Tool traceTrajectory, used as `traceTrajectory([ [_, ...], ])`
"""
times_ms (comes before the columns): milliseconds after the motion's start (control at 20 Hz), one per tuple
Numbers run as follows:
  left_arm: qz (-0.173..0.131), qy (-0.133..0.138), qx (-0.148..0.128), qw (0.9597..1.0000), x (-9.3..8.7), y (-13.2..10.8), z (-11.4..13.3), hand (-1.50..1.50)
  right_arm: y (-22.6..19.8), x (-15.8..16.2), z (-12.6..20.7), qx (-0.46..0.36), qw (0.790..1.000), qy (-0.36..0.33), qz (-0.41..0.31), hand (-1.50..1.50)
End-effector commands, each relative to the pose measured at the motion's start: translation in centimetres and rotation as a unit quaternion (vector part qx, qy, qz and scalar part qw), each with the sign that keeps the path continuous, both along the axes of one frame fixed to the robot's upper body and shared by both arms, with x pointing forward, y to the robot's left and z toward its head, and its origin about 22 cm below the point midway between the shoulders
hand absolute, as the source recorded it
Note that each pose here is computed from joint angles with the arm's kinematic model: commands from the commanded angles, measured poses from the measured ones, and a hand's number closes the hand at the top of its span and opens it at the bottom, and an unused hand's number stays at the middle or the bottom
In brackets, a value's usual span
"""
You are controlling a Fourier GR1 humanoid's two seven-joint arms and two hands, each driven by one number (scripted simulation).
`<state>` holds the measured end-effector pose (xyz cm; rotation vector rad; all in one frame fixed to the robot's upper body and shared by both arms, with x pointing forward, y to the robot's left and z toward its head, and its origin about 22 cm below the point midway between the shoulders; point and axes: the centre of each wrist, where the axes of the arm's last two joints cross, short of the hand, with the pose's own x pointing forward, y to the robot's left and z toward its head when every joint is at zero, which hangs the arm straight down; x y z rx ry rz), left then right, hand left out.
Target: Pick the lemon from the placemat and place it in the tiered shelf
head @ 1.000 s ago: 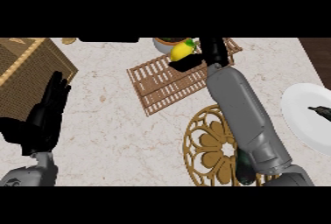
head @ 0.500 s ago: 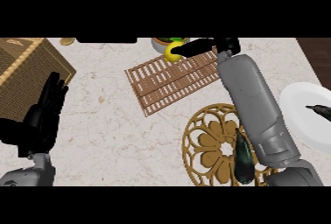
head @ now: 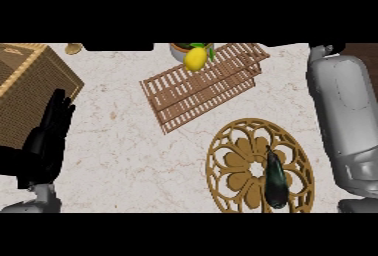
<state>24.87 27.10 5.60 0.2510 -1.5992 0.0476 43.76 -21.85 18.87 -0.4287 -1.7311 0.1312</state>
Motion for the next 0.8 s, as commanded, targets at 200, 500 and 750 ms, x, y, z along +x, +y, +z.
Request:
traceTrajectory([
  [200,0.007,-0.009,0.000,0.9999,0.5,0.8,1.4,0.00,-13.9,-3.5,2.0,0.013,1.000,0.011,-0.019,-1.50],
  [500,-0.004,0.002,-0.004,1.0000,-0.9,-0.2,0.0,0.00,-17.8,-5.1,1.3,0.026,0.999,0.022,0.004,-1.50],
  [750,-0.003,-0.008,0.002,1.0000,1.1,0.9,-1.0,0.00,-20.2,-6.4,0.8,0.025,1.000,0.011,0.012,-1.50],
])
